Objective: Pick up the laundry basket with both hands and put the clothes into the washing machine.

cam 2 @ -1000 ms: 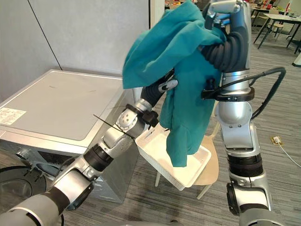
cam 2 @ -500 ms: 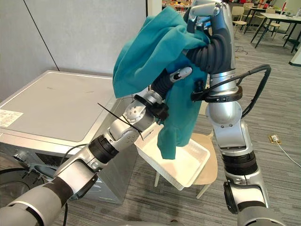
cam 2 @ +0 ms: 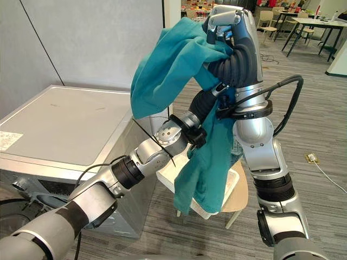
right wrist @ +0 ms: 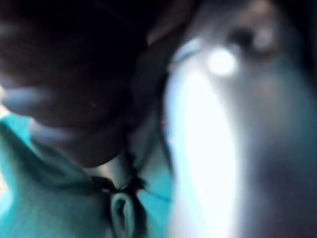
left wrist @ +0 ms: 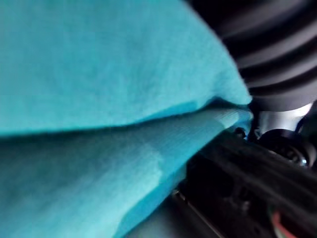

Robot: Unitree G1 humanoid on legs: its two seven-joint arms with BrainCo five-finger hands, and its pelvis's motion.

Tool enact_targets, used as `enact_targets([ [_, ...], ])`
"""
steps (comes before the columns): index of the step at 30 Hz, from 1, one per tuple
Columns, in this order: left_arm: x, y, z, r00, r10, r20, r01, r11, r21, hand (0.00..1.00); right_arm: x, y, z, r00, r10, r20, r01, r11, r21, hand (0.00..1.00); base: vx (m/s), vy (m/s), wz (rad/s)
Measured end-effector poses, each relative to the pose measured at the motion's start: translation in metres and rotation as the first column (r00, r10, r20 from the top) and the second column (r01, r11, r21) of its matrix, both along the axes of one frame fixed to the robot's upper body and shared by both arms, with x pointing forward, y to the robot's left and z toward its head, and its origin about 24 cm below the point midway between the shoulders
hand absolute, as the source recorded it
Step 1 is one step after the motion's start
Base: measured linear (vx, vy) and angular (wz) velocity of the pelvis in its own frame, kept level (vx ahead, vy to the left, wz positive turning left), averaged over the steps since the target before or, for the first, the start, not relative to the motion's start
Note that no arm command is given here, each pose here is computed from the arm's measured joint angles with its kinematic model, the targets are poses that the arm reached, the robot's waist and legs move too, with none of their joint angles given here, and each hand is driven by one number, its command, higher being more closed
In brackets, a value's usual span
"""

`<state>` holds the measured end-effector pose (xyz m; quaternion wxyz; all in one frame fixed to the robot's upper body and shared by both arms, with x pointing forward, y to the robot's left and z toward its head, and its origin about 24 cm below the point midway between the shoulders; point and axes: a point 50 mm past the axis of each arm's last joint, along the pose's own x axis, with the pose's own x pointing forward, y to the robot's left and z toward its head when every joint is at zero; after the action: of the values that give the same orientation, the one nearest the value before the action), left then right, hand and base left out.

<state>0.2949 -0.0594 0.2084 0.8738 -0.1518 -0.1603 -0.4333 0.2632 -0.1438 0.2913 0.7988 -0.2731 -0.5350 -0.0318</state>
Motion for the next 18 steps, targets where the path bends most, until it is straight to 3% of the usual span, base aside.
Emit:
enact_targets([
  [1, 0.0, 0.0, 0.0, 1.0, 0.0, 0.0, 0.0, 1.0, 0.0, 1.0, 0.0, 0.0, 0.0, 1.0, -0.001, -0.001, 0.001, 1.0, 0.0, 1.0, 0.0, 0.0, 0.0],
  [2, 0.0, 0.0, 0.0, 1.0, 0.0, 0.0, 0.0, 1.0, 0.0, 1.0, 0.0, -0.001, -0.001, 1.0, -0.003, -0.005, 0.003, 1.0, 0.002, 0.0, 0.0, 0.0, 0.0],
  [7, 0.004, 0.005, -0.001, 1.0, 0.018, -0.002, -0.018, 1.0, 0.018, 1.0, -0.006, -0.02, -0.015, 0.997, -0.062, -0.037, 0.063, 0.997, 0.045, 0.0, 0.0, -0.004, 0.01],
  [11, 0.007, 0.033, 0.009, 0.996, 0.081, 0.029, -0.079, 0.995, -0.061, 1.0, -0.02, -0.052, -0.026, 0.983, -0.175, -0.053, 0.181, 0.975, 0.131, 0.0, 0.0, 0.0, 0.0],
  [16, 0.014, 0.121, 0.012, 0.934, 0.355, 0.029, -0.338, 0.91, -0.238, 1.0, -0.042, -0.107, -0.046, 0.919, -0.376, -0.115, 0.394, 0.878, 0.271, 0.0, -0.04, -0.011, 0.05],
  [18, 0.009, 0.183, 0.006, 0.836, 0.548, -0.015, -0.522, 0.787, -0.328, 1.0, -0.057, -0.132, -0.066, 0.883, -0.429, -0.191, 0.469, 0.796, 0.383, 0.0, -0.04, -0.015, 0.08],
])
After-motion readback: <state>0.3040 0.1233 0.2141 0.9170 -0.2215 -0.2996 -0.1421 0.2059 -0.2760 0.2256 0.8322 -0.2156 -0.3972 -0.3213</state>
